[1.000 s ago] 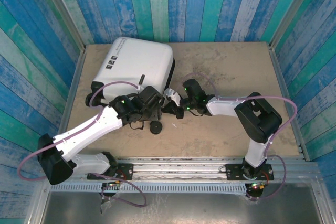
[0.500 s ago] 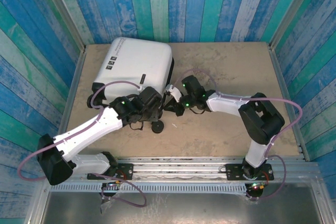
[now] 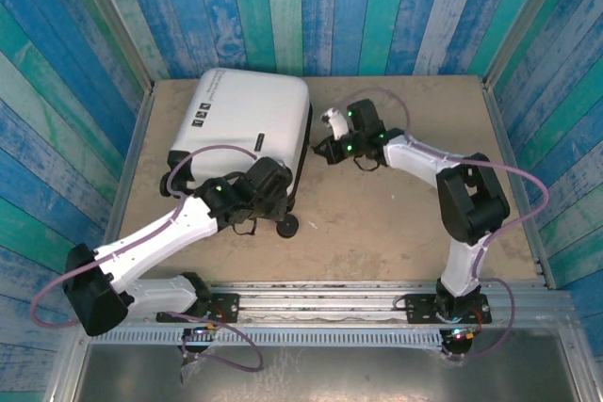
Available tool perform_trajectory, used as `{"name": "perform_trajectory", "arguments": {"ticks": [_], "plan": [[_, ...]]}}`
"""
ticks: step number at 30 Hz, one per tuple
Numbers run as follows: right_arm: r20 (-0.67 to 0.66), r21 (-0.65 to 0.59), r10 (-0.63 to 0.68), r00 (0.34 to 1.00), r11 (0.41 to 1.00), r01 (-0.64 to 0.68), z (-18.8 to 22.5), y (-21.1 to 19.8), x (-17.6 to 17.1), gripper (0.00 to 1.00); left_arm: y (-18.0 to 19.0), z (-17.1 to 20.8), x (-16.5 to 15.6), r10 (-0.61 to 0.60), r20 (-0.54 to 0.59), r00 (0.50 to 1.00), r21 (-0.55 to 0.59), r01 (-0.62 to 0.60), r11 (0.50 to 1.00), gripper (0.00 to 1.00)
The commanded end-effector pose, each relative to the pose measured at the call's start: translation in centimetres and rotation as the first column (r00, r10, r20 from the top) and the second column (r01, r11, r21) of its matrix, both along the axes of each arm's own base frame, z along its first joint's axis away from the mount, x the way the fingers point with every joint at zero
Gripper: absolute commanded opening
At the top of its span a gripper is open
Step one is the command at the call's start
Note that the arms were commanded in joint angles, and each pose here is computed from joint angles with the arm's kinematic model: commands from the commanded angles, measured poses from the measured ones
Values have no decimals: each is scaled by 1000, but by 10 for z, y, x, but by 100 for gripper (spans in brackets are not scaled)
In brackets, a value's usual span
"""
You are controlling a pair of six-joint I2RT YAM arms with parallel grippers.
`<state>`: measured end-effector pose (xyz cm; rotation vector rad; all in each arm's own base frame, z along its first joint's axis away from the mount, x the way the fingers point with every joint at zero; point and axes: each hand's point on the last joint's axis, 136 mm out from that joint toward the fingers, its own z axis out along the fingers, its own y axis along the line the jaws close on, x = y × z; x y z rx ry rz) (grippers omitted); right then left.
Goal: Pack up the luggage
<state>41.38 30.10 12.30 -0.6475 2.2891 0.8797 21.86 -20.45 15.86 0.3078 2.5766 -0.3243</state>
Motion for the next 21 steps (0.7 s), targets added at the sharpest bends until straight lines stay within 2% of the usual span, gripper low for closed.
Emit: {"name": "perform_trajectory", "arguments": {"ticks": [1,6,13,16,20,21], "plan": [[5,-60,-267,964,962,267,-8,-65,74,0,-16,4,-20,-192,4,981,-21,192,981,0],[6,-105,-315,949,944,314,-11,-91,119,0,-38,10,-33,-329,40,943,30,328,944,0],[73,-188,-357,931,912,364,-16,-130,152,0,-68,18,-45,-492,99,865,19,493,870,0],[113,-193,-349,930,911,365,-14,-147,167,0,-79,29,-55,-583,174,793,2,592,806,0],[184,-190,-286,941,928,319,-6,-161,185,0,-90,43,-81,-731,269,628,33,752,658,0],[187,-178,-267,945,937,300,-6,-163,189,0,-89,44,-83,-747,280,603,54,767,640,0]]}}
